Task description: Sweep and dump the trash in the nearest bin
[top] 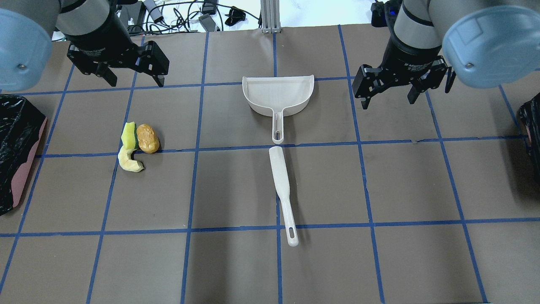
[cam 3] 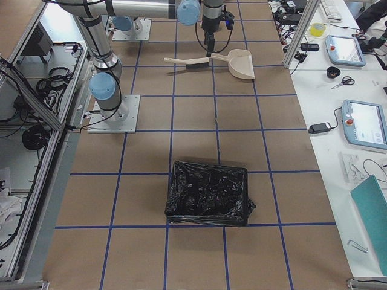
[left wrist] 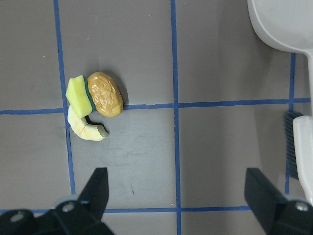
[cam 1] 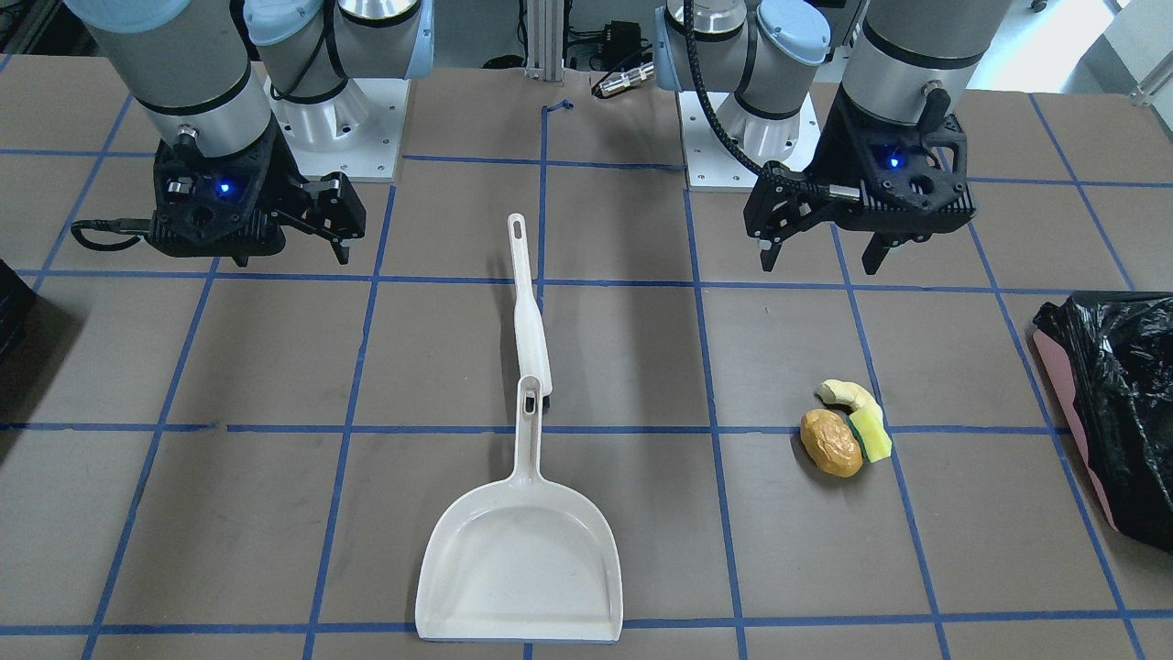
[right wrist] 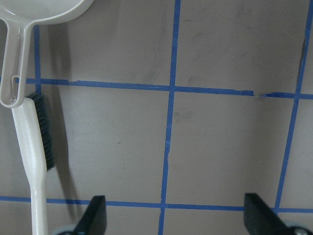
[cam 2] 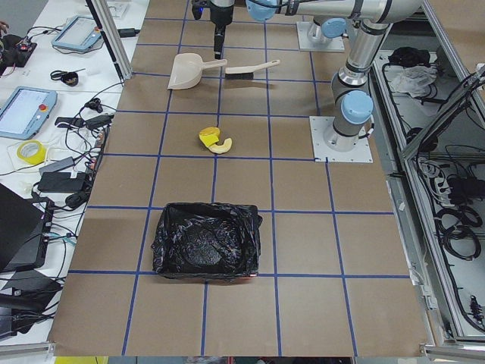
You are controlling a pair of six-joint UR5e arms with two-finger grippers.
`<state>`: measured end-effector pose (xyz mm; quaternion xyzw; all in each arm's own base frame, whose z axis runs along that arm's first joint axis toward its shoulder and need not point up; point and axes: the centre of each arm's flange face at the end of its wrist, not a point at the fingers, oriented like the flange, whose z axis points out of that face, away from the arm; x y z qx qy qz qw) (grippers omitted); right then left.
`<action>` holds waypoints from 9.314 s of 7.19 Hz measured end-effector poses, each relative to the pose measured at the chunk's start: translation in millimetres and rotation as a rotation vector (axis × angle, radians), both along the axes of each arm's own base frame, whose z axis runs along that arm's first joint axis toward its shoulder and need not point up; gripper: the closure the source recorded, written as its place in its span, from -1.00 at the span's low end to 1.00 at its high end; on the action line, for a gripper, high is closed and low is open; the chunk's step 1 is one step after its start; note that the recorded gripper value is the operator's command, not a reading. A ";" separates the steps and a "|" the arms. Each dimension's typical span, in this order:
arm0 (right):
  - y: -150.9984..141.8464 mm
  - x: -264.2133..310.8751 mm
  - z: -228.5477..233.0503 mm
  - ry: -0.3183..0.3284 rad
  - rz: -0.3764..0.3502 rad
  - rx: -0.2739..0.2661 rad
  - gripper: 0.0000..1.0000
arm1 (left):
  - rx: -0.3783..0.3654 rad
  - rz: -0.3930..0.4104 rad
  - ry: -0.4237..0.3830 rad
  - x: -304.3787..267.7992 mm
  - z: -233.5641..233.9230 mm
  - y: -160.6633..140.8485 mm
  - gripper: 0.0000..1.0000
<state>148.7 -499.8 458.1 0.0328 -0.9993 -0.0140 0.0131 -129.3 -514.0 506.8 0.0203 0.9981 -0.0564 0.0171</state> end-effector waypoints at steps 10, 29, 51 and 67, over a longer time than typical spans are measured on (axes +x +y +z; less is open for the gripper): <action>45.8 3.7 7.5 -0.014 -0.011 -0.005 -1.00 | -0.024 0.076 0.062 -14.5 -45.4 -54.7 -1.00; 127.5 193.2 -224.3 0.037 0.150 0.064 -0.85 | 0.183 -0.137 0.083 -250.0 -269.8 -50.8 1.00; 152.2 216.6 -235.4 0.056 0.106 0.057 0.47 | 0.230 -1.134 -0.087 417.8 -119.9 -44.0 1.00; 94.6 474.2 -195.7 -0.028 -0.120 0.007 1.00 | 0.329 -1.537 -0.152 454.9 -224.0 -59.4 1.00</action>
